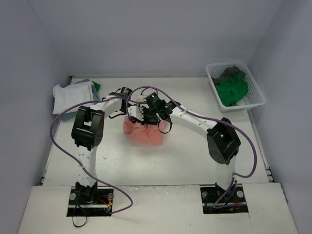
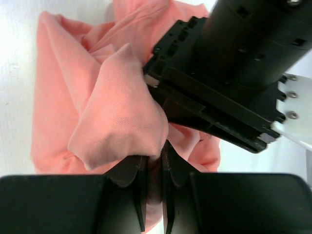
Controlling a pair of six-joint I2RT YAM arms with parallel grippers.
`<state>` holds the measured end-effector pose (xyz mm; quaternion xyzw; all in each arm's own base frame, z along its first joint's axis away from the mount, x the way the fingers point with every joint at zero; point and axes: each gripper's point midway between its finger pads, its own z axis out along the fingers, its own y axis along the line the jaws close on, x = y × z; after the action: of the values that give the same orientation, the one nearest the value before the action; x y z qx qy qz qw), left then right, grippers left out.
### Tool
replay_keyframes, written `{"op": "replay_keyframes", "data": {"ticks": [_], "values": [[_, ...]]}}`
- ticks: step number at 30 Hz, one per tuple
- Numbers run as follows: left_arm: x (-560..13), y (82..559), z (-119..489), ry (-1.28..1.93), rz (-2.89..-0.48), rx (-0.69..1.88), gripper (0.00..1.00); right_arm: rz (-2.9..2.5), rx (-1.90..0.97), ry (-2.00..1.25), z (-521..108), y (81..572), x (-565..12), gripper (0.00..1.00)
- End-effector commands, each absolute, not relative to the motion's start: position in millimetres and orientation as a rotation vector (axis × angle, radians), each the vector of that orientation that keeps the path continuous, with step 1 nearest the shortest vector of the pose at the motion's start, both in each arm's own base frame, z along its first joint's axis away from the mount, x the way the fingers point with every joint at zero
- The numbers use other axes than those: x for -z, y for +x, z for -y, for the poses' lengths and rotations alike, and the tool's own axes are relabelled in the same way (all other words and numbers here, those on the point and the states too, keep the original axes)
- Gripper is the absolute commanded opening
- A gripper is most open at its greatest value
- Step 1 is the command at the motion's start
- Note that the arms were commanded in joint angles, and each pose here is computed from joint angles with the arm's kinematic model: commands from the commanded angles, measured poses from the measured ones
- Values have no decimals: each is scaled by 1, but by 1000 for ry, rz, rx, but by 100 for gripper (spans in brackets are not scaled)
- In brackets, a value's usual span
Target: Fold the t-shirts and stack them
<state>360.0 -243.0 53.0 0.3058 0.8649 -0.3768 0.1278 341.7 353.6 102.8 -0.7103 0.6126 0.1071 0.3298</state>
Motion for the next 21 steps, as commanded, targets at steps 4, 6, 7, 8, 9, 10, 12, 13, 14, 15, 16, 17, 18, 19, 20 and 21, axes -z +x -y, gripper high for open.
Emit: {"op": "replay_keyframes", "data": {"ticks": [4, 6, 7, 8, 9, 10, 12, 13, 14, 15, 16, 17, 18, 19, 20, 21], "values": [[-68, 355, 252, 942, -2454, 1156, 18, -1517, -214, -1701, -373, 385, -145, 0], [-69, 354, 253, 945, -2450, 1173, 18, -1521, -211, -1692, -374, 389, -143, 0], [-70, 355, 254, 946, -2446, 1177, 18, -1526, -210, -1691, -373, 391, -141, 0], [-70, 354, 256, 948, -2446, 1185, 18, -1550, -215, -1716, -374, 391, -123, 0], [-70, 354, 256, 948, -2446, 1185, 18, -1550, -215, -1716, -374, 391, -123, 0], [-71, 354, 256, 951, -2445, 1185, 18, -1558, -220, -1727, -374, 391, -116, 0], [-72, 355, 255, 957, -2437, 1174, 18, -1570, -236, -1733, -375, 389, -108, 1], [-73, 354, 254, 960, -2437, 1172, 18, -1576, -242, -1742, -376, 388, -103, 2], [-77, 356, 254, 961, -2427, 1161, 18, -1583, -247, -1739, -377, 388, -100, 3], [-80, 358, 252, 959, -2418, 1155, 18, -1584, -251, -1741, -378, 388, -99, 5], [-82, 360, 251, 957, -2415, 1146, 19, -1592, -254, -1747, -379, 387, -93, 6], [-90, 364, 249, 954, -2398, 1124, 19, -1593, -256, -1749, -379, 387, -92, 7], [-94, 367, 247, 947, -2389, 1116, 19, -1599, -256, -1748, -379, 387, -90, 9], [-99, 373, 240, 918, -2382, 1105, 20, -1605, -255, -1751, -380, 387, -87, 10], [-112, 379, 236, 900, -2355, 1094, 20, -1611, -252, -1751, -380, 388, -85, 11], [-120, 384, 231, 881, -2340, 1086, 21, -1613, -253, -1755, -380, 387, -83, 15]]}}
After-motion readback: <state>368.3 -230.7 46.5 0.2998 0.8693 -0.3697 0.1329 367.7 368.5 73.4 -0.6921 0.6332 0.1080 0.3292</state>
